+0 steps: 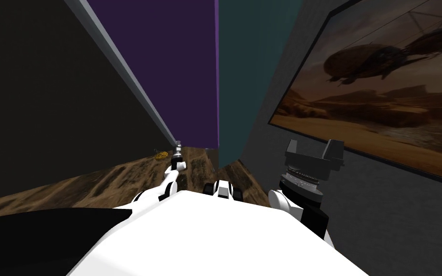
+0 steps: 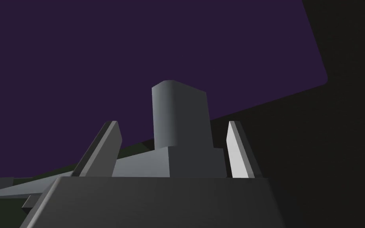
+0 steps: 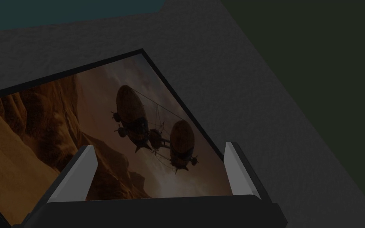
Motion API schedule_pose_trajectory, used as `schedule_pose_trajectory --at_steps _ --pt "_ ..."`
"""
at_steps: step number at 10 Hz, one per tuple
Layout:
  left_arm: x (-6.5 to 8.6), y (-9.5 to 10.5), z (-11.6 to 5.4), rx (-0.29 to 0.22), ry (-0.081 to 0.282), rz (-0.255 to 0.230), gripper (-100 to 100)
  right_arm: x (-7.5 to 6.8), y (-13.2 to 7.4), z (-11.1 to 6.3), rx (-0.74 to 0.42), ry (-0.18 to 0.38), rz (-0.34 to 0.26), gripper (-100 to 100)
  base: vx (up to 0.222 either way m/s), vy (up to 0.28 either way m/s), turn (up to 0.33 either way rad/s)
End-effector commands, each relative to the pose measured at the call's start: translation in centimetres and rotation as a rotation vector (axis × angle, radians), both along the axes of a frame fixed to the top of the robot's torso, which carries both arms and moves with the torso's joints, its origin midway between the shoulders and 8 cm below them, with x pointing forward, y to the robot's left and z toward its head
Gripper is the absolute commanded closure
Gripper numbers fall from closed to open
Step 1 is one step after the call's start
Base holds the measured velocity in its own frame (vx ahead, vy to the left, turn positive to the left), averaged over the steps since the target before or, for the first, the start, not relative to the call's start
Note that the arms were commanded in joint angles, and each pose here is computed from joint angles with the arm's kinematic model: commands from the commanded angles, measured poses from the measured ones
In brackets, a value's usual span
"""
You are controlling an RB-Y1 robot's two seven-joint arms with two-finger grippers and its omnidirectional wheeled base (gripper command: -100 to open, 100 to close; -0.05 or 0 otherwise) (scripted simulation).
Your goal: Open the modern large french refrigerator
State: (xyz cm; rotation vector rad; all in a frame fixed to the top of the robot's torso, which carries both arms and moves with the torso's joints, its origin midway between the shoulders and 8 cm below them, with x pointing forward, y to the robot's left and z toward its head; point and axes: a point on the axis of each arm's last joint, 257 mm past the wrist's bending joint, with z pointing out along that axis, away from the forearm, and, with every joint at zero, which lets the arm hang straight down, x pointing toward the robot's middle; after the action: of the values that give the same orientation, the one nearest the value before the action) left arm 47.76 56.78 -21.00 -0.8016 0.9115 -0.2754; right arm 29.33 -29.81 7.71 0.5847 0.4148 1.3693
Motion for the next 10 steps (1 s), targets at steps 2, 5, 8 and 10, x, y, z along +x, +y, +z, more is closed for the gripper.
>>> schedule_pose_trajectory --at_steps 2,5,8,10 --pt "-0.1 2.2 0.8 -0.002 -0.001 0.047 -100 0.0 0.0 0.0 0.000 0.000 0.000 0 -0.024 -0.166 0.105" --pt "1.5 3.4 2.8 -0.004 0.000 0.041 -100 0.0 0.0 0.0 0.000 0.000 0.000 0 -0.048 -0.030 0.000" --pt "2.9 4.5 4.9 -0.007 -0.001 0.036 -100 0.0 0.0 0.0 0.000 0.000 0.000 0 -0.033 -0.030 0.017" --pt "2.7 3.9 2.7 -0.032 0.030 0.034 0 0.0 0.0 0.0 0.000 0.000 0.000 0 0.001 -0.002 -0.003"
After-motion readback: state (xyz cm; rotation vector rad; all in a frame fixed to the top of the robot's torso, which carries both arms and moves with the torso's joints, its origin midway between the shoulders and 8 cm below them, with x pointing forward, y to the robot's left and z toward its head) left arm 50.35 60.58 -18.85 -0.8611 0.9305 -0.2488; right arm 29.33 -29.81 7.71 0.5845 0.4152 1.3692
